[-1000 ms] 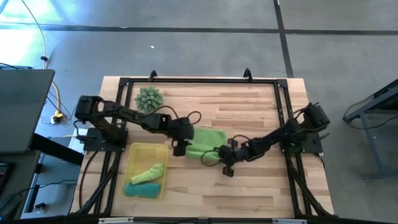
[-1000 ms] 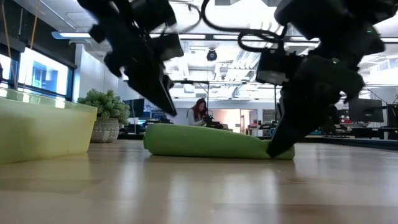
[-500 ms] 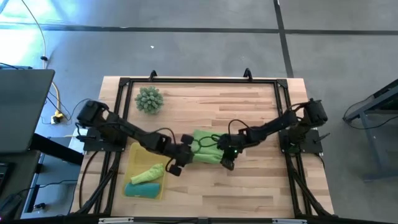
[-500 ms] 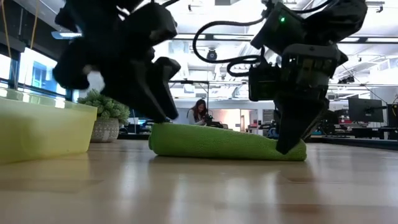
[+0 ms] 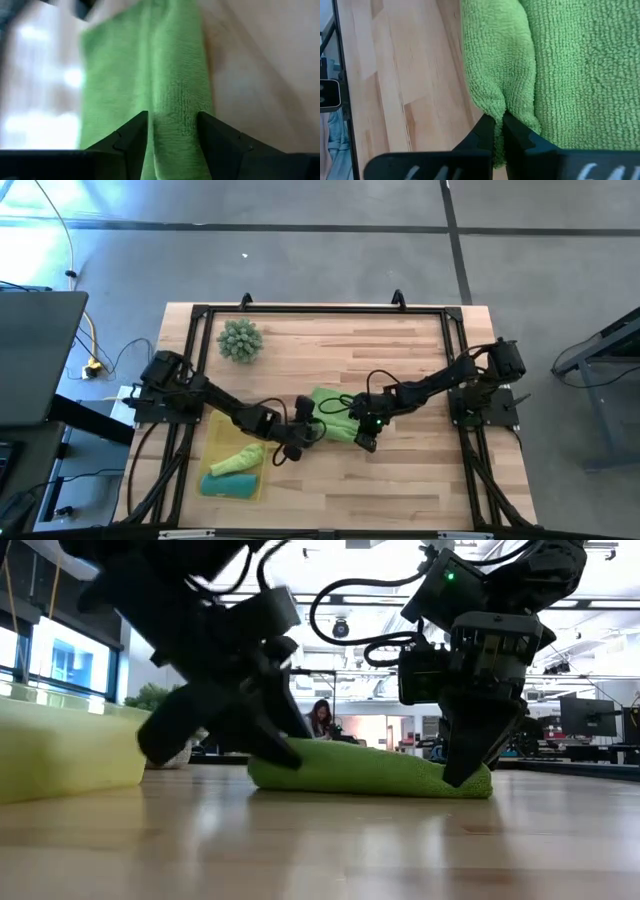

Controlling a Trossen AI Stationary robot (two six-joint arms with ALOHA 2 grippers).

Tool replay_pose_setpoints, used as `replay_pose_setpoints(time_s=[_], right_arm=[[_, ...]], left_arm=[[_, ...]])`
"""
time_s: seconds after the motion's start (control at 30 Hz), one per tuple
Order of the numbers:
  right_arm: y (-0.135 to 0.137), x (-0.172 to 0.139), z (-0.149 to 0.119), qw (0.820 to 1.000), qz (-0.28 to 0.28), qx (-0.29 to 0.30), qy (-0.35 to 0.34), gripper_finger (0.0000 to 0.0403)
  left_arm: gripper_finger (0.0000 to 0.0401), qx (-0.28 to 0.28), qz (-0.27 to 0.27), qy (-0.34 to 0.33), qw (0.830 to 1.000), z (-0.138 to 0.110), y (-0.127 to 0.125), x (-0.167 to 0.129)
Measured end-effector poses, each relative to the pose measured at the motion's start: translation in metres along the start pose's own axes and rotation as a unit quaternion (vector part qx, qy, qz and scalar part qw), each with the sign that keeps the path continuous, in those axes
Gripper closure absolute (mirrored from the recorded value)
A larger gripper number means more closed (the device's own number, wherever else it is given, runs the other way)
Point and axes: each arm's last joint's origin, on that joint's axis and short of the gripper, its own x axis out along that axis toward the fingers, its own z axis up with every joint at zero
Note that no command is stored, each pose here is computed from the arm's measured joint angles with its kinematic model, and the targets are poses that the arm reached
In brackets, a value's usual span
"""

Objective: Roll microfiber towels into tight, uniform cylinder then place into a basket
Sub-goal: Roll the green towel

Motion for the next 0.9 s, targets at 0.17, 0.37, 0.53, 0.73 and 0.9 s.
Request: replay_pose_setpoints(time_s=[0.17,0.37,0.53,0.73,0.9], right_arm=[[0.0,0.0,0.0,1.0,0.0,0.0,-0.001,0.0402],[0.0,0.0,0.001,1.0,0.004,-0.009,-0.005,0.0402],[0.001,0.0,0.002,1.0,0.008,-0.013,-0.006,0.0402],[0.001,0.0,0.002,1.0,0.009,-0.016,-0.007,0.0402],[0.001,0.0,0.002,1.0,0.008,-0.015,-0.006,0.0402]], left_arm=[[0.024,0.003,0.061,-0.009,0.998,0.019,0.001,-0.017],[0.024,-0.031,-0.013,-0.04,0.999,0.033,-0.006,-0.03],[0.024,-0.05,-0.036,0.003,0.998,0.02,-0.007,-0.02],[0.024,-0.06,-0.044,0.052,0.996,0.004,-0.001,0.001],[0.0241,-0.078,-0.055,0.065,0.993,-0.003,0.009,0.012]])
